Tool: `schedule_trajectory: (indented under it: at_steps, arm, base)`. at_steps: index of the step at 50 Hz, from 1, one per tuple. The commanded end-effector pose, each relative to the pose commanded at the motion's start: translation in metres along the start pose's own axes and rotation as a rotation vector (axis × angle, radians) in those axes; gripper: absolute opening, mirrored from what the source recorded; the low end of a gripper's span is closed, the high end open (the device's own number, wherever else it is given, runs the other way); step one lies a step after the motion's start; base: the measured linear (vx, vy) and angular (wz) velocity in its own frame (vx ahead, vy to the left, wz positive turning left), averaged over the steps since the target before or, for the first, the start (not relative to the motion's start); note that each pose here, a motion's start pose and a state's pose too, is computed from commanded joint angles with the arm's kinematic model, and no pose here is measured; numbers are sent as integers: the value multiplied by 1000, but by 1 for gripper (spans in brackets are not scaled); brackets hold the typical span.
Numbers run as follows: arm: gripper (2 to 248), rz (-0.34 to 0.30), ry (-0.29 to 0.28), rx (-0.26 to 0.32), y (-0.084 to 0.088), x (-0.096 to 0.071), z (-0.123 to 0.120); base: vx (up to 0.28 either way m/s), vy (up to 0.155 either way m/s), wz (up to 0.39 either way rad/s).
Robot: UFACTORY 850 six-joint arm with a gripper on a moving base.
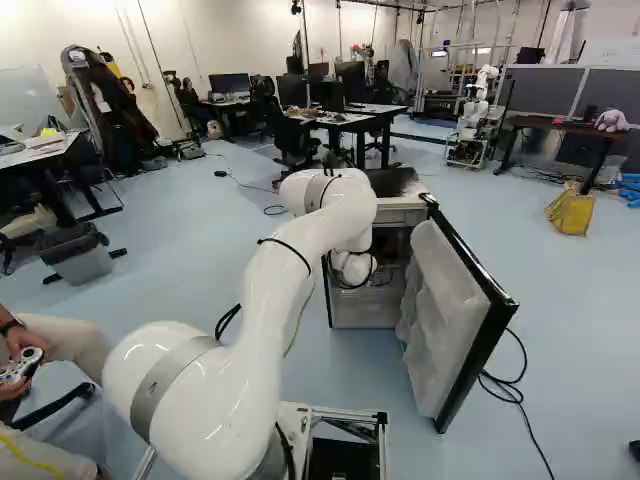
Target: Grab a drink from the fridge
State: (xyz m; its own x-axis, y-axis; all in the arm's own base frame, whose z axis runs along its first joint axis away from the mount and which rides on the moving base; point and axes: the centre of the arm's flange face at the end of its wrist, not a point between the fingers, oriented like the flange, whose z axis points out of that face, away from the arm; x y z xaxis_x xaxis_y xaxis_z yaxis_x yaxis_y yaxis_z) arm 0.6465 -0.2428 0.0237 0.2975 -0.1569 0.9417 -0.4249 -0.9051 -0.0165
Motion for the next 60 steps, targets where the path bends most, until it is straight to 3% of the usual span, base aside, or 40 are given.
schedule_trajectory:
  at_steps: [24,59,60]
  arm:
    - [155,0,23,6,-5,-14,20]
    - [153,4,31,-4,3,-15,26]
    - [119,4,31,-4,3,-15,26]
  base:
    - [0,0,0]
    - [0,0,0]
    - [0,0,0]
